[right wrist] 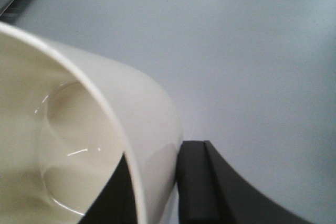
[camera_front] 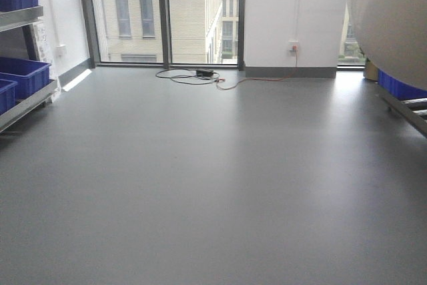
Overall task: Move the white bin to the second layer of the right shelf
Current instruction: 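Drive toward the windows alongside the blue-bin shelves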
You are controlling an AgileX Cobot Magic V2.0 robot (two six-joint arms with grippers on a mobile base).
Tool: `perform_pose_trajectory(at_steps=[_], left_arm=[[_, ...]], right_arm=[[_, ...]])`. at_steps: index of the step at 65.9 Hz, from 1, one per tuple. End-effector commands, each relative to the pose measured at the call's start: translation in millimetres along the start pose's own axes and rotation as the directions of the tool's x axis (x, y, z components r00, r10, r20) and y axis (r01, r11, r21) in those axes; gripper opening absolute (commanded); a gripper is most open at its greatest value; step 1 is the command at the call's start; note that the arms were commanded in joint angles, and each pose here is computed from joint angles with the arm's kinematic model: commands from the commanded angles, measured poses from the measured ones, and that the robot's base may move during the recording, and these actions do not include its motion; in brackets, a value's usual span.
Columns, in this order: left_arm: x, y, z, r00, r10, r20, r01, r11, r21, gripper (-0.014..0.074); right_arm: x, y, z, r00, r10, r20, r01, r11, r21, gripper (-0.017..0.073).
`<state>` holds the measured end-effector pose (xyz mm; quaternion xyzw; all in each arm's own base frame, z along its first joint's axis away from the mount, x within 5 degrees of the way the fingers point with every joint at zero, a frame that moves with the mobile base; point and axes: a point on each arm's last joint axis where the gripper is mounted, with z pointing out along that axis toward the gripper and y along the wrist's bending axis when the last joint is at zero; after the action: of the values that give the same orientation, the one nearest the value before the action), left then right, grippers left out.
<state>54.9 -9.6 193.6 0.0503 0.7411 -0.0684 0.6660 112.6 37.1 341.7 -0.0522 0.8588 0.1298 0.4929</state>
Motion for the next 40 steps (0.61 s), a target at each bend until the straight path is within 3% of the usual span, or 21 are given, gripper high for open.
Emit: perform_pose_trajectory(at_steps=[1, 40], left_arm=[[0.2, -0.2, 0.5, 0.997, -0.011, 0.077, 0.01, 1.0, 0.008, 0.0085], [0.2, -0.2, 0.5, 0.997, -0.011, 0.077, 0.01, 1.0, 0.008, 0.0085]], right_arm=[[-16.3, 2.2, -6.4, 0.993, -0.009, 0.119, 0.01, 1.0, -0.013, 0.0052], [-16.3, 2.2, -6.4, 0.993, -0.009, 0.119, 0.01, 1.0, -0.013, 0.0052]])
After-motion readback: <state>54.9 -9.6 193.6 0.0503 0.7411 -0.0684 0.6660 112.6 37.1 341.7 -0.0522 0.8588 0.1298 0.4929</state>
